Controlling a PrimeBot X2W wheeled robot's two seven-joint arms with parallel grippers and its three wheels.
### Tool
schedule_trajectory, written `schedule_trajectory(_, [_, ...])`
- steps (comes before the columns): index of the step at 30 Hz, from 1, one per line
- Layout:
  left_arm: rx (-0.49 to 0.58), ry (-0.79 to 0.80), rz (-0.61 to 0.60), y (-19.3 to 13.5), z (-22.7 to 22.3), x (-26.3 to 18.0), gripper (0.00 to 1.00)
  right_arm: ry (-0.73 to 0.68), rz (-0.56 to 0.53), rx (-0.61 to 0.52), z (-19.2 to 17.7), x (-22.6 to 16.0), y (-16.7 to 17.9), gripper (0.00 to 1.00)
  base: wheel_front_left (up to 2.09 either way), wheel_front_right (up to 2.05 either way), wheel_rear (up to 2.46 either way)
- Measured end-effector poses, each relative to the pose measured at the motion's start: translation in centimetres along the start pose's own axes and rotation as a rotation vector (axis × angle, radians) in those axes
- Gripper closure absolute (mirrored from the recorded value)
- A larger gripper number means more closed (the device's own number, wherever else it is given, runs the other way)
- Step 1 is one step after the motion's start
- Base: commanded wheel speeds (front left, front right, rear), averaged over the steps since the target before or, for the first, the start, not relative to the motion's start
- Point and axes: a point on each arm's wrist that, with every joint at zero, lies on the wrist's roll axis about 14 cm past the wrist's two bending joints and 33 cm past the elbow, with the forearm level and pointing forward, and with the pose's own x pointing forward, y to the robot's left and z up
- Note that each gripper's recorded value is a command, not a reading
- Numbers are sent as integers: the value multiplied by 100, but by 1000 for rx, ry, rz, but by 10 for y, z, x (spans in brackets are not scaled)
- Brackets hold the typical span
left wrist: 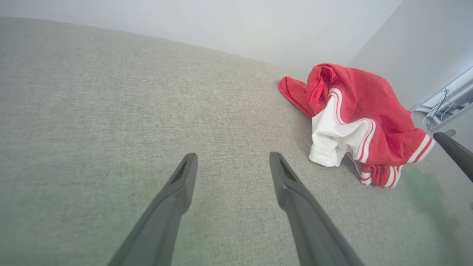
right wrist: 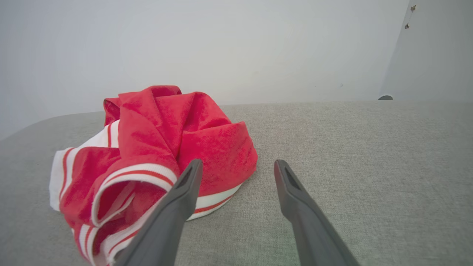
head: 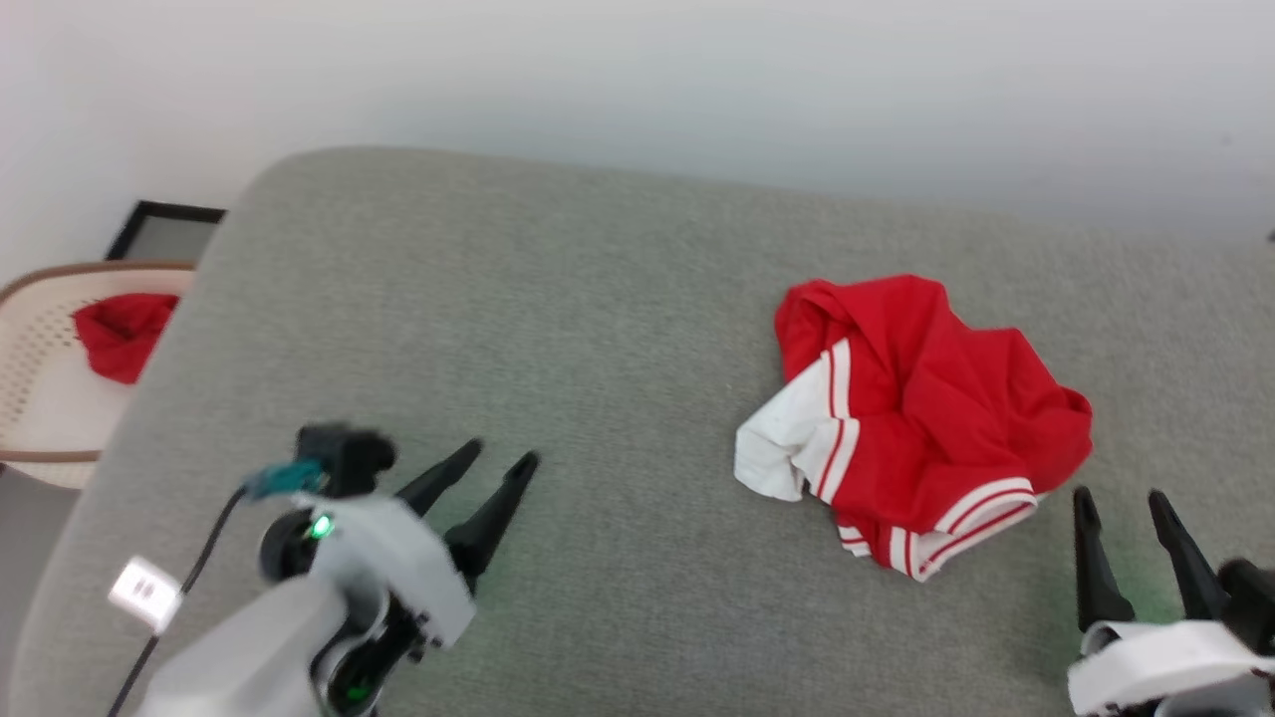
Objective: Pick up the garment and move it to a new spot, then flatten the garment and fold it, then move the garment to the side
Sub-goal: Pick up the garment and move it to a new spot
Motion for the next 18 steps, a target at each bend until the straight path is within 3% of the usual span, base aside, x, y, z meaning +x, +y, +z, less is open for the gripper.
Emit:
schedule_trajectory(5, [-90, -112, 155, 36, 2, -46, 0, -3, 9, -16, 3, -9, 1, 0, 0, 0, 0])
schedule_trajectory(10, [-128, -181, 244, 48, -10, -83, 0, -18, 13, -32, 11, -15, -1, 0, 0, 0, 0])
schedule_trajectory(13, [-116, -218, 275, 50, -11, -97, 0, -25, 7, -39, 15, -19, -4, 0, 0, 0, 0])
schedule_trajectory(18, [7, -244, 303, 49, -6, -107, 0, -43, -11, -43, 23, -25, -10, 0, 0, 0, 0])
